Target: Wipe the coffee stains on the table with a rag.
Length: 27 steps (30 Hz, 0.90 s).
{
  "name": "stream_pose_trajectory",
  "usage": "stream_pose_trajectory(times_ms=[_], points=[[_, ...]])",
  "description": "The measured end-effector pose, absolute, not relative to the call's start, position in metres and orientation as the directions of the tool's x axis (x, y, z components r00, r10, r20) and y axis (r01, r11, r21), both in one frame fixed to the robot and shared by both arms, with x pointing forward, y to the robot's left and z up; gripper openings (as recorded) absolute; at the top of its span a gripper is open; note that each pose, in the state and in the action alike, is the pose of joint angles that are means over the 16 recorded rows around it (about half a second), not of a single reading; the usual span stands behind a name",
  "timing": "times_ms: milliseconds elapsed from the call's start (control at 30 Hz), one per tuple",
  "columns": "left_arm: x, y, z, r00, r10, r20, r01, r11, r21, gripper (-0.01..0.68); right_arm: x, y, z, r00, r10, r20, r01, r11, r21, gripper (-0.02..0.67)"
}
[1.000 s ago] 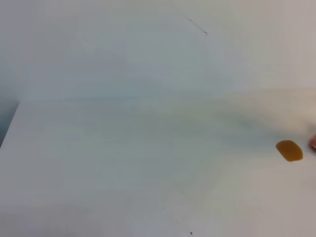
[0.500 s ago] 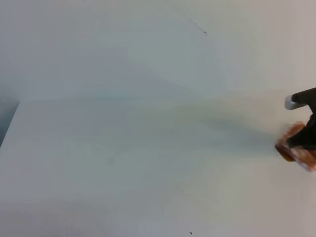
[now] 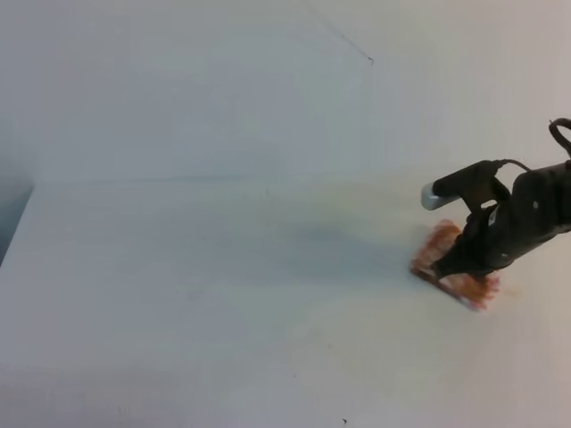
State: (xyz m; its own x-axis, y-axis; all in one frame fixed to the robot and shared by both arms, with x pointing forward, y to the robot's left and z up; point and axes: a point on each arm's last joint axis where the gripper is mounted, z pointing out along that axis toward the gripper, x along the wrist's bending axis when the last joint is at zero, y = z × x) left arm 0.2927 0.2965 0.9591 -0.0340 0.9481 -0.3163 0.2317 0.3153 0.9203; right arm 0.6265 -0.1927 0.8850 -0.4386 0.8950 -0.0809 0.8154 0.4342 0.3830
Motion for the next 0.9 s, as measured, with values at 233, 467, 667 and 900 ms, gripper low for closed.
stream_pose_trajectory(times_ms=[233,467,667,900], points=[[0.293,0.296,0.959,-0.034,0.948,-0.316,0.232,0.315,0.92,-0.001,0.615,-0.188,0.882,-0.5,0.857,-0.126,0.802,0.513,0.306,0.03],[0.293,0.296,0.959,-0.034,0.948,-0.316,0.232,0.315,0.92,-0.001,0.608,-0.218,0.879,-0.473,0.856,-0.208,0.822,0.513,0.246,0.029],[0.293,0.296,0.959,-0.034,0.948,-0.316,0.232,0.315,0.92,-0.001,0.6,-0.244,0.879,-0.379,0.896,-0.23,0.865,0.431,0.255,0.028],[0.293,0.296,0.959,-0.034,0.948,-0.316,0.232,0.315,0.92,-0.001,0.596,-0.23,0.881,-0.322,0.933,-0.159,0.867,0.358,0.347,0.025]])
